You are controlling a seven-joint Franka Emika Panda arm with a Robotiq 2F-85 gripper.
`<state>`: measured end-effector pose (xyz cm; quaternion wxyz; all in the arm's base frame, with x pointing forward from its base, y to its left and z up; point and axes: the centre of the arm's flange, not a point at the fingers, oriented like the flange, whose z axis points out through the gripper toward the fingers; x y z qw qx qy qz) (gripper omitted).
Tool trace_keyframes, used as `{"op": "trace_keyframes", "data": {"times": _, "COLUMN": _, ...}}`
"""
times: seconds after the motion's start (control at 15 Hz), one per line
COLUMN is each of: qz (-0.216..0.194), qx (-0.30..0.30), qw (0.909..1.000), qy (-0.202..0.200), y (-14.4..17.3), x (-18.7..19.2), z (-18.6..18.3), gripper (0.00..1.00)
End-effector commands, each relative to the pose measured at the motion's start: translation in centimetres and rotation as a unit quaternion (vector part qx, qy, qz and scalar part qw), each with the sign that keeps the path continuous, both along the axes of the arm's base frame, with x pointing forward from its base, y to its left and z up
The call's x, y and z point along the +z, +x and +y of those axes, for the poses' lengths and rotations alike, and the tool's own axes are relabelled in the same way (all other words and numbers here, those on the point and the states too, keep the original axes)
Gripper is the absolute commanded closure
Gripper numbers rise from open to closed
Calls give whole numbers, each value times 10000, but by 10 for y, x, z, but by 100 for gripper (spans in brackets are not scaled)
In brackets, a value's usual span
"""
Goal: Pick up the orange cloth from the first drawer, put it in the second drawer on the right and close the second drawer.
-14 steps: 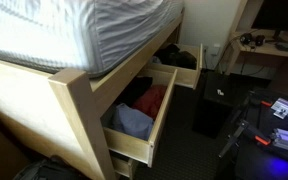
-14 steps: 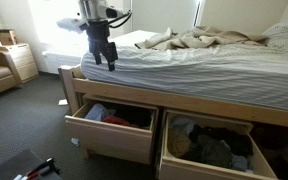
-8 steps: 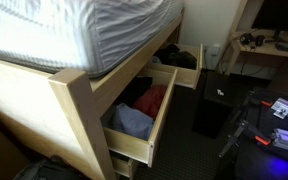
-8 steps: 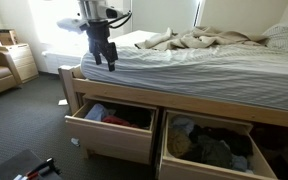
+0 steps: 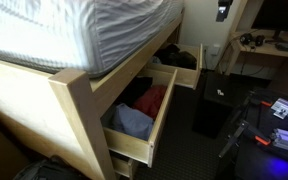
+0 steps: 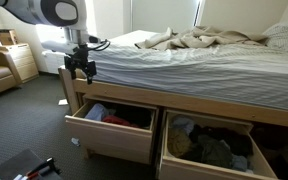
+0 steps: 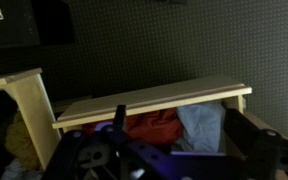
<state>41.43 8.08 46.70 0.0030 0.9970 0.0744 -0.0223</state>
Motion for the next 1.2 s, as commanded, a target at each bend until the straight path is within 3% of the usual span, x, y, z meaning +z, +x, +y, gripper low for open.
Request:
{"op": "trace_keyframes", "data": {"times": 0.0, "qz": -431, "qx": 30, "qw": 9947, "qy": -929, "y": 11, "x": -34, "z": 18, "gripper": 0}}
{"op": "trace_keyframes", "data": {"times": 0.07, "qz": -181, "qx": 104, "qw": 9982, "qy": -558, "y": 6, "x": -25, "z": 19, "gripper": 0}}
{"op": "trace_keyframes", "data": {"times": 0.2, "qz": -311, "qx": 115, "qw": 9963, "qy": -787, "y": 9, "x": -32, "z": 25, "gripper": 0}}
{"op": "trace_keyframes", "data": {"times": 0.4, "qz": -473, "qx": 724, "qw": 9961, "qy": -191, "y": 4, "x": -30, "z": 19, "gripper": 0}}
{"op": "trace_keyframes", "data": {"times": 0.6, "qz": -270, "qx": 1426, "qw": 9892, "qy": 196, "y": -4, "x": -59, "z": 13, "gripper": 0}}
{"op": "trace_keyframes", "data": {"times": 0.8, "qz": 280, "qx": 2007, "qw": 9778, "qy": 533, "y": -13, "x": -97, "z": 8, "gripper": 0}}
{"op": "trace_keyframes", "data": {"times": 0.87, "qz": 433, "qx": 1878, "qw": 9805, "qy": 392, "y": -14, "x": -113, "z": 5, "gripper": 0}}
{"op": "trace_keyframes", "data": {"times": 0.93, "qz": 181, "qx": 1443, "qw": 9892, "qy": 164, "y": -14, "x": -126, "z": 0, "gripper": 0}}
{"op": "trace_keyframes", "data": {"times": 1.0, "qz": -83, "qx": 1020, "qw": 9944, "qy": 258, "y": -13, "x": -129, "z": -4, "gripper": 0}}
{"op": "trace_keyframes", "data": {"times": 1.13, "qz": -455, "qx": 636, "qw": 9957, "qy": 489, "y": -1, "x": -124, "z": -2, "gripper": 0}}
